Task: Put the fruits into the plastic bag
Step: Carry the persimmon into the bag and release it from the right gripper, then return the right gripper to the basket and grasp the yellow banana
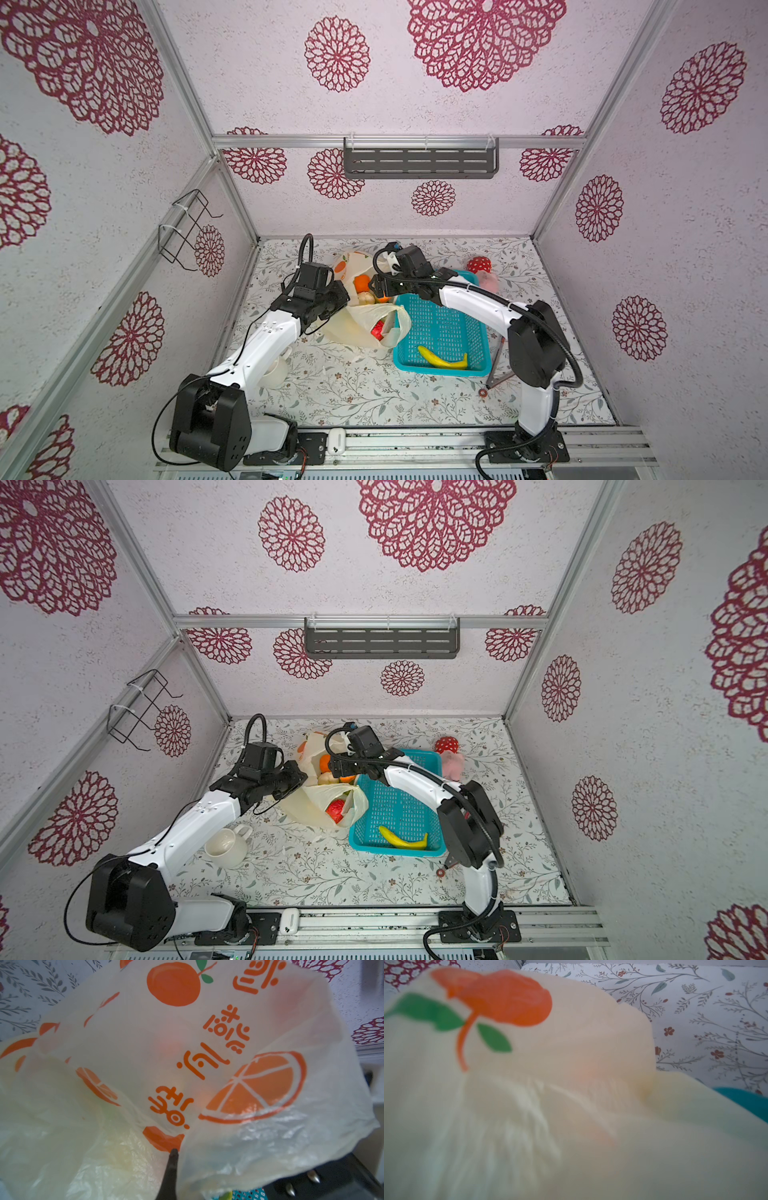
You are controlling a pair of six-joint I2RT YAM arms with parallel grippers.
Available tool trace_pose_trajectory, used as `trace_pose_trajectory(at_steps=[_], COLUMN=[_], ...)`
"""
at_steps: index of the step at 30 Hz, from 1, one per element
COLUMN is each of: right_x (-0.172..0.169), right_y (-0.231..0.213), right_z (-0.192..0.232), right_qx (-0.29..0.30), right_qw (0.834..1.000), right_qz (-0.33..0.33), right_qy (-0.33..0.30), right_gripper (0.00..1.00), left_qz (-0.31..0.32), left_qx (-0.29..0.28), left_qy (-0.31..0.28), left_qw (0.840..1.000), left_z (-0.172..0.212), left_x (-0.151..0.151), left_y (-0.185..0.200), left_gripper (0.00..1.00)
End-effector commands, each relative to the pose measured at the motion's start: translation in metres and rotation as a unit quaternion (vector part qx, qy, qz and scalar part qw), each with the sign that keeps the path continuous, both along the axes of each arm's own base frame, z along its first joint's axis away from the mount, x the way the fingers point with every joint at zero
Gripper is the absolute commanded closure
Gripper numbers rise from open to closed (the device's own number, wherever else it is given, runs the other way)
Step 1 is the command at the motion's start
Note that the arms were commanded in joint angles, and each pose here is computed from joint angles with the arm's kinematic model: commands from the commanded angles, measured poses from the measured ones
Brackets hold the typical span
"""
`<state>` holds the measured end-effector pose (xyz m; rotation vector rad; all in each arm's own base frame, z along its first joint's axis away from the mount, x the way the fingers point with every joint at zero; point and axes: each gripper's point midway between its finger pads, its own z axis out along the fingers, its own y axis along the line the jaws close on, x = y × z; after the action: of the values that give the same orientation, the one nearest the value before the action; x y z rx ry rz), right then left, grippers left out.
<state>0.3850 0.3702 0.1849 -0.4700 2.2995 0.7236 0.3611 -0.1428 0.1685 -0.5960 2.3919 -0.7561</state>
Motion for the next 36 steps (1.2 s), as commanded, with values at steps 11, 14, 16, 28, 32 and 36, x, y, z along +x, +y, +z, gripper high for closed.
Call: trace_pose_trajectory(at_steps=[11,14,16,28,32,36], right_x=[-0.107,-0.122,-0.131,-0.160,-0.163,-0.162], right_y=[-0.138,-0.148,-0.148,-0.144,-0.142,-0.144], right_z=[0.044,0.012,-0.010,-0.114,-0.130,-0.142], right_qx=[-0.041,-0.071,-0.079,-0.172,-0.184,-0.200], right_qw=[0.997,0.997,0.996,0.964,0.957,0.952], right_qz=[-0.040,-0.037,-0.026,0.014,0.016,0.011], right_qy=[-0.055,-0.009,0.025,0.204,0.223,0.230], right_gripper=[0.13,0.13,0.13,0.22,0.24,0.34], left_qz=[-0.013,-0.017,-0.019,-0.013,-0.015,-0.014], left_qx=[-0.005,-0.007,-0.009,0.000,-0.001,-0.003], left_qy=[-0.010,-0.009,-0.009,-0.011,-0.011,-0.011], left_qw=[1.000,1.000,1.000,1.000,1.000,1.000], left_z=[0.002,0.002,0.003,0.006,0.006,0.006], left_x=[0.011,0.015,0.016,0.008,0.009,0.010], left_y=[-0.009,-0.012,-0.014,-0.007,-0.008,-0.008], left_gripper=[1.00,1.00,1.00,1.00,1.00,1.00])
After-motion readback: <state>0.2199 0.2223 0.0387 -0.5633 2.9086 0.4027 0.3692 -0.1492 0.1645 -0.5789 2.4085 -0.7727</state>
